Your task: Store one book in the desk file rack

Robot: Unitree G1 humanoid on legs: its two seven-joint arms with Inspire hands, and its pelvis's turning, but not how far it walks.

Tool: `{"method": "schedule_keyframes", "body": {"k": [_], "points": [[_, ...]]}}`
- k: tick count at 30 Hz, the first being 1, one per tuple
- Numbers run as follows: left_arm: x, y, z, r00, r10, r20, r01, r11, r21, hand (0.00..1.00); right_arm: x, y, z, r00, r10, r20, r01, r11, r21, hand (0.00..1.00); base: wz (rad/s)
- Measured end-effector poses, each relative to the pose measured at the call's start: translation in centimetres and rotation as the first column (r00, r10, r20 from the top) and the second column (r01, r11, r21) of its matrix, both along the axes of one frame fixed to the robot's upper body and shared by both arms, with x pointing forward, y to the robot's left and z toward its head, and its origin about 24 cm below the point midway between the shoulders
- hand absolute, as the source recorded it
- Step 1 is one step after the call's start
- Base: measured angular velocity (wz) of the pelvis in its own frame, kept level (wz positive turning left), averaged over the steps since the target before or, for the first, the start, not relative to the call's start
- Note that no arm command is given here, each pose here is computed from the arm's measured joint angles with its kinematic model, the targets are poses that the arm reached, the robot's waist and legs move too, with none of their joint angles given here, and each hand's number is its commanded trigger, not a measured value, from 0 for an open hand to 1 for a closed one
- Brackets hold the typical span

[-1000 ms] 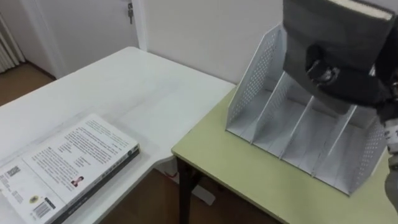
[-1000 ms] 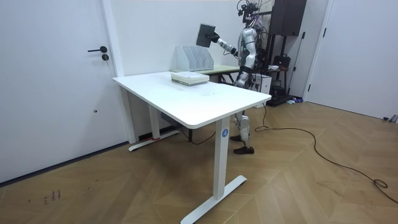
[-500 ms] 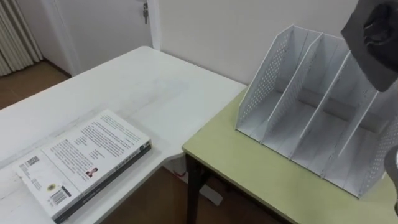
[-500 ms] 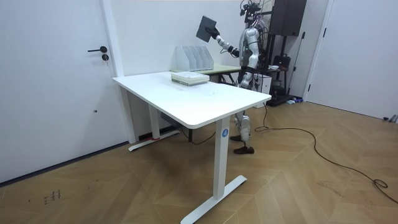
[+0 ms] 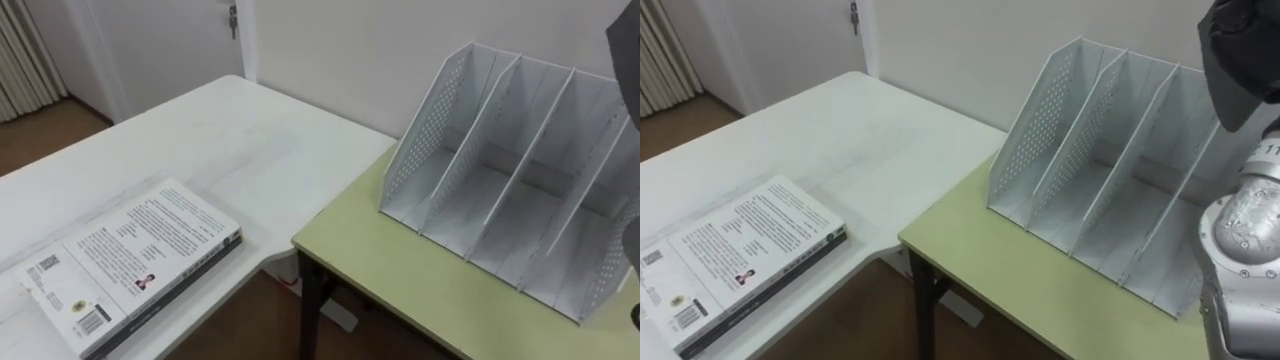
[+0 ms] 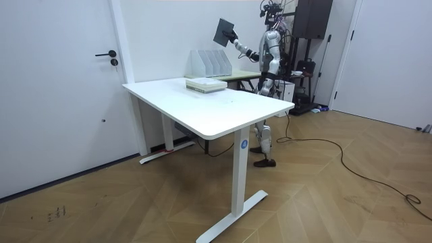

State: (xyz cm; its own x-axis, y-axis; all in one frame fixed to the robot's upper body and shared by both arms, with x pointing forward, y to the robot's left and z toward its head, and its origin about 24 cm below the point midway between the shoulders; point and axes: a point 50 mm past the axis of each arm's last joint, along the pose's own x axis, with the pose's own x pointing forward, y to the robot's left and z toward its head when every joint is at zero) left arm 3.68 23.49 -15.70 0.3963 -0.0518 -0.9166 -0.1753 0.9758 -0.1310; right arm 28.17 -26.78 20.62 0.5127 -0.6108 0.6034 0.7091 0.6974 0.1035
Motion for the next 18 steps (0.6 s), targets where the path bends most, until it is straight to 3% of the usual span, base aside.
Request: {"method": "schedule_keyframes", "body": {"k": [18], "points": [[0.03, 0.07, -0.11, 1.0, 0.009, -0.013, -0.009, 1.0, 0.011, 0.0, 0.17, -0.76, -0.91, 0.999, -0.045, -0.027, 0.047, 0.998, 0.043, 1.0, 0.0]]}}
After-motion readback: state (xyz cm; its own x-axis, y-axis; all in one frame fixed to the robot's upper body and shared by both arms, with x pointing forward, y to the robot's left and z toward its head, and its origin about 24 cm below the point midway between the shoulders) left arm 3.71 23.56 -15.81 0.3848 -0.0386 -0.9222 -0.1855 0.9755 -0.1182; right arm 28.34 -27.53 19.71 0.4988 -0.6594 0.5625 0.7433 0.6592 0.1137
